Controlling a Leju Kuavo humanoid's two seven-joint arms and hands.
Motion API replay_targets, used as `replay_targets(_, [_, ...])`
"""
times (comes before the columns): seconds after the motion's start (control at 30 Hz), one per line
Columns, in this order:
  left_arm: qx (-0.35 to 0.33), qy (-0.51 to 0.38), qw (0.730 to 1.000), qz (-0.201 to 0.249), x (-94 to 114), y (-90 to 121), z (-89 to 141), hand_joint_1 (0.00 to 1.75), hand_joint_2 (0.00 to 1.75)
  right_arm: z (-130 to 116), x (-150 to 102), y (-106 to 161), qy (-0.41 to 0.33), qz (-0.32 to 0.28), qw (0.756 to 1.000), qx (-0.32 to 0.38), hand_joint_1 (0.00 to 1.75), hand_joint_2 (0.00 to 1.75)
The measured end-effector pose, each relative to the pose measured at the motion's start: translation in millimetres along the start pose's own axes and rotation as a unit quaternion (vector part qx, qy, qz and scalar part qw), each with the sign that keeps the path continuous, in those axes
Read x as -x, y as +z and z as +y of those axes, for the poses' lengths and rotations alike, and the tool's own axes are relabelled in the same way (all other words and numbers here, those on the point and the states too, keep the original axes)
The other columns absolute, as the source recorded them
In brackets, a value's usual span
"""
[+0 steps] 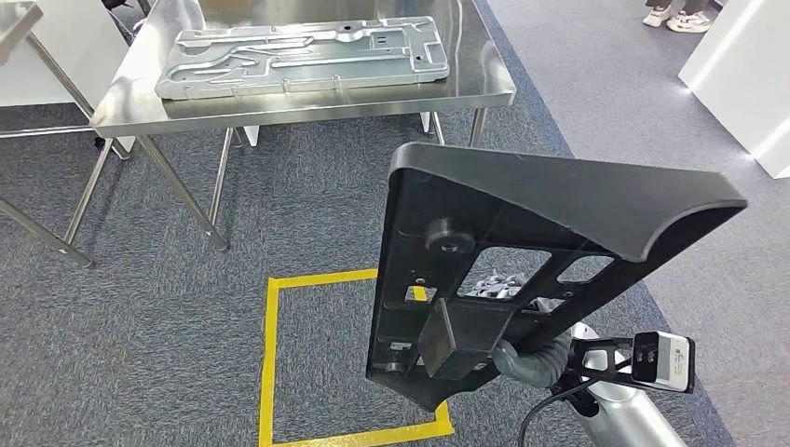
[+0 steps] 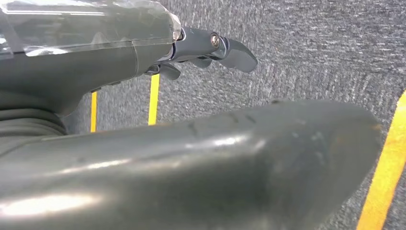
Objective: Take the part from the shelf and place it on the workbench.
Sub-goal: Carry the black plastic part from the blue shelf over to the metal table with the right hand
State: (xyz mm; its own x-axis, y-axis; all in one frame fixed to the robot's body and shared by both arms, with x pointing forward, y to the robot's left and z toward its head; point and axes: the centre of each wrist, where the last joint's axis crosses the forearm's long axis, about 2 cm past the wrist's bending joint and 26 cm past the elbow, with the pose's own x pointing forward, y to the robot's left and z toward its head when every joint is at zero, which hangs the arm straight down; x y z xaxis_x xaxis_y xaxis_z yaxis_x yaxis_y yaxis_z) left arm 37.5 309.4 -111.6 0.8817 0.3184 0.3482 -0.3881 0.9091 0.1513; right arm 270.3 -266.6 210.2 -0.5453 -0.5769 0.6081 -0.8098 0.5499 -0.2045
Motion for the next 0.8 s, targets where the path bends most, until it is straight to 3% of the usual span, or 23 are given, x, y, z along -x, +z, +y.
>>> replay_targets(0.8, [0.003,-0.001,1.000,-0.004,-4.0,-1.0,-0.4,0.00,0.00,-5.2,-4.1,-4.4,0.006,-0.020,1.000,0.011,1.59,1.75])
